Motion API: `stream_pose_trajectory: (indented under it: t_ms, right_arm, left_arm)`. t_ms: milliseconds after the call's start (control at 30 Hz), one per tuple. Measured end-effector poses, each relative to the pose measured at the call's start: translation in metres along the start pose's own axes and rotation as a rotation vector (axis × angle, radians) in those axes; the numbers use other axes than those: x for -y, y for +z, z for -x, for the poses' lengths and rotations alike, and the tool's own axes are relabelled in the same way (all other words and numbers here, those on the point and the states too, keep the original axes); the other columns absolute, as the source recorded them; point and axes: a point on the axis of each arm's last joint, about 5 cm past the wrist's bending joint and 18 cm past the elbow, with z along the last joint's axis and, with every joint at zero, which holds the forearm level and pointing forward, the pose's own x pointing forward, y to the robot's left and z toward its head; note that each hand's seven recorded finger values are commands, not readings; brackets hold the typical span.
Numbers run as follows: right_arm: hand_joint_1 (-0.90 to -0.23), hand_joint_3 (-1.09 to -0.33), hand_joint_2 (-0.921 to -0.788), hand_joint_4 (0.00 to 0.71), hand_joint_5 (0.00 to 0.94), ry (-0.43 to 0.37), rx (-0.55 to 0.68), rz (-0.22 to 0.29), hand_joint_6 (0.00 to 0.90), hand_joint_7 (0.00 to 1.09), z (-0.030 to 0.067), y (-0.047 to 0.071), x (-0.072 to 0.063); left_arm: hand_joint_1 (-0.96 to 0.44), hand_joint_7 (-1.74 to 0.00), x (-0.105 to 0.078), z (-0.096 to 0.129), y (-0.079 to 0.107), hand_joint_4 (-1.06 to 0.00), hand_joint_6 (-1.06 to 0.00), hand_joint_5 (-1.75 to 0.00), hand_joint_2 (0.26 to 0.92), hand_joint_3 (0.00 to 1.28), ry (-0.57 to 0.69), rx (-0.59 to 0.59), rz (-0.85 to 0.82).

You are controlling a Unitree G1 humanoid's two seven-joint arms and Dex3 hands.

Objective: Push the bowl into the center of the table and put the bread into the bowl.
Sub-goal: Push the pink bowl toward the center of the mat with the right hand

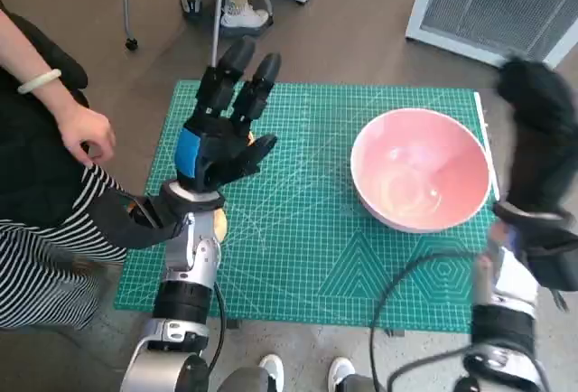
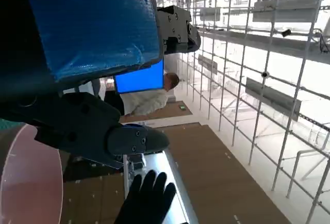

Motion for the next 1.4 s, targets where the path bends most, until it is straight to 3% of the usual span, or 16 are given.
stream_pose_trajectory:
  t_ms: [133, 233, 400, 733, 1033, 1400]
  right_arm:
    - [-0.627, -0.927, -0.921, 0.098, 0.000, -0.060, -0.085, 0.057, 0.001, 0.40, 0.0032, -0.010, 0.012]
    - [-0.619, -0.932, -0.921, 0.078, 0.000, -0.096, -0.163, 0.069, 0.000, 0.38, 0.0066, -0.017, 0.018]
    - [-0.590, -0.942, -0.921, 0.053, 0.000, -0.154, -0.281, 0.025, -0.001, 0.35, 0.0109, -0.027, 0.024]
    - [-0.548, -0.938, -0.921, 0.045, 0.010, -0.184, -0.504, -0.068, 0.021, 0.29, 0.0218, -0.042, 0.023]
    - [-0.562, -0.926, -0.921, 0.068, 0.014, -0.172, -0.648, -0.122, 0.048, 0.27, 0.0323, -0.052, 0.006]
    - [-0.562, -0.923, -0.921, 0.070, 0.008, -0.107, -0.728, -0.206, 0.067, 0.25, 0.0401, -0.058, -0.019]
  left_arm:
    - [-0.46, -0.13, 0.000, -0.001, 0.000, -0.09, 0.00, 0.00, 0.921, 0.39, -0.011, -0.001, -0.002]
    - [-0.47, -0.14, -0.002, -0.001, 0.001, -0.09, -0.01, 0.00, 0.921, 0.39, -0.016, -0.003, -0.005]
    - [-0.47, -0.15, -0.004, -0.002, 0.001, -0.09, -0.01, 0.00, 0.921, 0.39, -0.019, -0.008, -0.012]
    - [-0.48, -0.17, -0.005, -0.002, 0.002, -0.09, 0.00, 0.00, 0.921, 0.38, -0.019, -0.008, -0.017]
    - [-0.48, -0.18, -0.006, -0.002, 0.003, -0.09, 0.00, 0.00, 0.921, 0.38, -0.015, -0.006, -0.020]
    - [-0.49, -0.17, -0.008, -0.001, 0.004, -0.10, 0.00, 0.00, 0.921, 0.37, -0.006, -0.003, -0.023]
